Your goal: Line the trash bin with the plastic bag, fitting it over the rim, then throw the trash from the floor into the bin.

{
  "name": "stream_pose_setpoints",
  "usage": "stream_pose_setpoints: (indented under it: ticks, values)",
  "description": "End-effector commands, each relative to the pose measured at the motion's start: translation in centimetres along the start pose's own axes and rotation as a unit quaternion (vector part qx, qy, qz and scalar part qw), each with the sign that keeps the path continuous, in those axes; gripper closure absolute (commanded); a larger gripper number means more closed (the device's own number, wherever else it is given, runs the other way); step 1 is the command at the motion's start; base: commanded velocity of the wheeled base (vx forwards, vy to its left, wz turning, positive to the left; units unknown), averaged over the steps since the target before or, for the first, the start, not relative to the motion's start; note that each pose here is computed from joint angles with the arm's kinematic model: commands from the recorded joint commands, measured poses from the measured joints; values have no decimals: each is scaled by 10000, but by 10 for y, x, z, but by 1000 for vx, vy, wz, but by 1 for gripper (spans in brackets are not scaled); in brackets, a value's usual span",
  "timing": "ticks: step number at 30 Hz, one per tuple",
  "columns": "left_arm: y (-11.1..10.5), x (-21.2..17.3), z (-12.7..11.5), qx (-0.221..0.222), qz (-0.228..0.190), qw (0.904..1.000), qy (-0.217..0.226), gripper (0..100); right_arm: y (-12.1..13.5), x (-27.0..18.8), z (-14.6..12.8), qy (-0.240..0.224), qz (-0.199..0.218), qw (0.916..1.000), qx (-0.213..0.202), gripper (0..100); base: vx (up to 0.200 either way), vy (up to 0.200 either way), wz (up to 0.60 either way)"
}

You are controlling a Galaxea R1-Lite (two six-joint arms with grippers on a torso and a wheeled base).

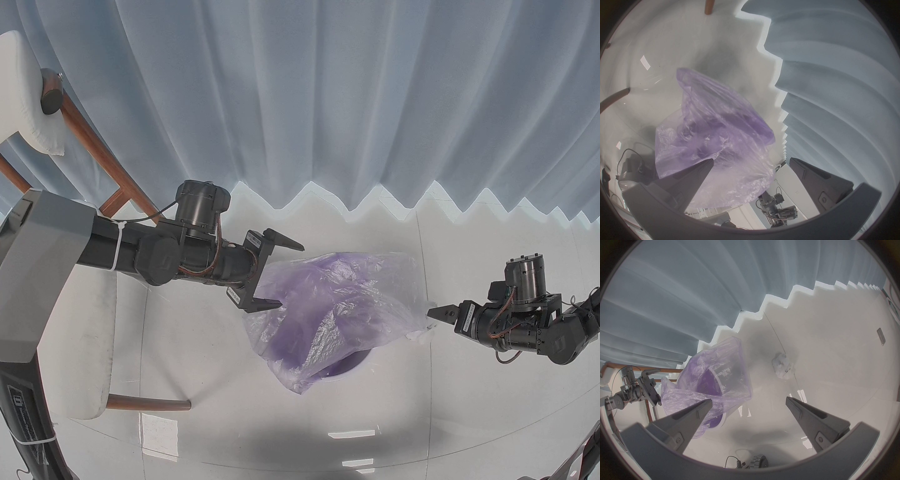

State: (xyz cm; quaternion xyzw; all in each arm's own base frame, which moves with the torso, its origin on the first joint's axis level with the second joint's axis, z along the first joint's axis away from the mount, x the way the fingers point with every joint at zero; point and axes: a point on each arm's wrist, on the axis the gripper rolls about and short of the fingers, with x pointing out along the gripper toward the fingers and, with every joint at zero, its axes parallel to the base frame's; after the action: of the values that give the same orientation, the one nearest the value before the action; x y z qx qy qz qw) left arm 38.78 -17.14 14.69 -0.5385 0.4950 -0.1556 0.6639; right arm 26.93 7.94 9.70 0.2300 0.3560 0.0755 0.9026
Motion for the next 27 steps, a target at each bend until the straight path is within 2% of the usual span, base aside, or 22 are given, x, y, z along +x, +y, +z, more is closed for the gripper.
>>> stream_pose_setpoints:
  ticks: [1, 4, 5, 12, 15, 18, 21, 24, 27]
  values:
    - [7, 11, 1, -47, 100, 9999, 59, 0, 0, 1, 0, -2, 8, 10000, -4, 0, 0, 0, 0]
    - [6, 13, -1, -76, 153, 9997, 160, 0, 4, 1, -2, -15, 80, 10000, -55, 0, 0, 0, 0]
    - [6, 13, -2, -88, 166, 9996, 187, 100, 5, 1, -3, -1, 85, 9999, -64, 0, 0, 0, 0]
    - [9, 10, 1, -158, 238, 9994, 168, 100, 13, 1, -10, 69, 136, 9997, -187, 0, 0, 0, 0]
    - [6, 5, -5, -170, 324, 9991, 199, 100, 14, 1, -9, 59, 159, 9998, -71, 0, 0, 0, 0]
    - [-7, -15, -25, -182, 460, 9983, 302, 100, 19, 8, -4, 51, 218, 9956, 905, 0, 0, 0, 0]
    - [-11, -39, -52, -183, 748, 9963, 394, 100, 27, 18, 0, 87, 260, 9849, 1709, 0, 0, 0, 0]
    - [-5, -53, -75, -122, 924, 9948, 405, 100, 33, 19, -7, 252, 278, 9789, 2008, 0, 0, 0, 0]
    - [1, -54, -84, -101, 1053, 9934, 444, 100, 40, 20, -20, 548, 192, 9760, 2101, 0, 0, 0, 0]
